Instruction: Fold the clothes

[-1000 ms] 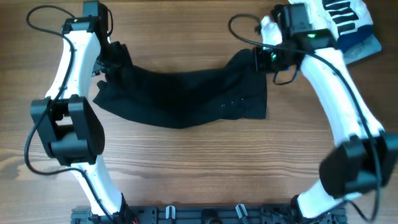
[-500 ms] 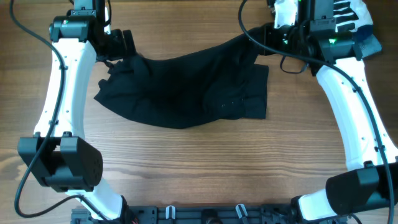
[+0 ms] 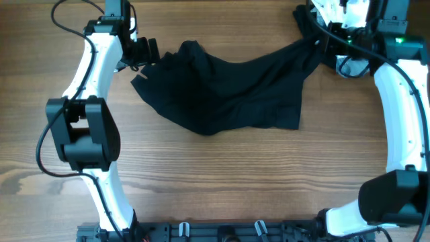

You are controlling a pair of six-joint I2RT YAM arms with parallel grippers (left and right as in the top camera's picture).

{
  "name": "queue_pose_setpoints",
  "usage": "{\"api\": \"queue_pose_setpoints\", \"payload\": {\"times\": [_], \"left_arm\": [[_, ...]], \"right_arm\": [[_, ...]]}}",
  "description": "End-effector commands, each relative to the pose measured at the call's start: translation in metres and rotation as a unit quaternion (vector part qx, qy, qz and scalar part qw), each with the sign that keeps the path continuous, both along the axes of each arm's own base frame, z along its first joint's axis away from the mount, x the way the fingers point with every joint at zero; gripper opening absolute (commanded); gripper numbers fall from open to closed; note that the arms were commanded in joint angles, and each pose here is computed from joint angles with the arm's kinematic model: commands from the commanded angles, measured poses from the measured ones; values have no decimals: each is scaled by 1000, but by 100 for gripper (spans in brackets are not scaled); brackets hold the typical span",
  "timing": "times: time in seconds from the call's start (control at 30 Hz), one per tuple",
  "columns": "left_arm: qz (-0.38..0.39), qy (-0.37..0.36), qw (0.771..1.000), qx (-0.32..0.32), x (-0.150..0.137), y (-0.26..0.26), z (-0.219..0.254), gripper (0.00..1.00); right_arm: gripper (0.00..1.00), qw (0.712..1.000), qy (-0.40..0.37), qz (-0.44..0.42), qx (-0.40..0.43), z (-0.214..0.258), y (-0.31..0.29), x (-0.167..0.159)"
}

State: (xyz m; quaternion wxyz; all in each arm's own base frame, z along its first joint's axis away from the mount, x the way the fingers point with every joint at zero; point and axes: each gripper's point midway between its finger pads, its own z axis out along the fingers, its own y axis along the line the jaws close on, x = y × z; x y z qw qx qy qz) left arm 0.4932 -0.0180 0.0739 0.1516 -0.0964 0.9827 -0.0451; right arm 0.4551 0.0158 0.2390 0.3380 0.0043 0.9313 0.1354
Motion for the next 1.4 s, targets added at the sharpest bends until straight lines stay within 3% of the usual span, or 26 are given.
{"api": "queue_pose_setpoints", "payload": {"times": [0.0, 0.07, 0.23, 0.27, 0.57, 0.8, 1.03, 1.13, 1.27, 1.37], "left_arm": [[-24, 32, 998, -58, -6, -22, -20, 94], [-29, 59, 996, -64, -17, -28, -27, 87], [-33, 138, 989, -30, -53, -29, -65, 46], [-28, 154, 987, -25, -61, -27, -72, 44], [66, 205, 976, 31, -102, -1, -117, 35], [183, 283, 941, -16, -162, 35, -148, 28], [245, 331, 911, -38, -197, 83, -144, 5], [264, 344, 900, -29, -210, 100, -136, 4], [283, 305, 908, -34, -202, 115, -105, 4], [249, 217, 944, -27, -179, 111, -49, 4]], "right_arm": [[4, 1000, 1, 9, 12, -1, 6, 4], [4, 1000, 1, 9, 12, -1, 6, 4], [4, 1000, 3, 9, 12, -2, 6, 3], [4, 1000, 4, 9, 12, -2, 6, 3], [4, 1000, 4, 9, 12, -2, 6, 3], [4, 1000, 3, 16, 7, -3, 6, 2], [4, 1000, 3, 16, 6, -3, 6, 2], [4, 1000, 3, 16, 6, -3, 6, 2], [4, 1000, 3, 15, 6, -3, 5, 2], [4, 1000, 2, 16, 6, -2, 6, 3]]}}
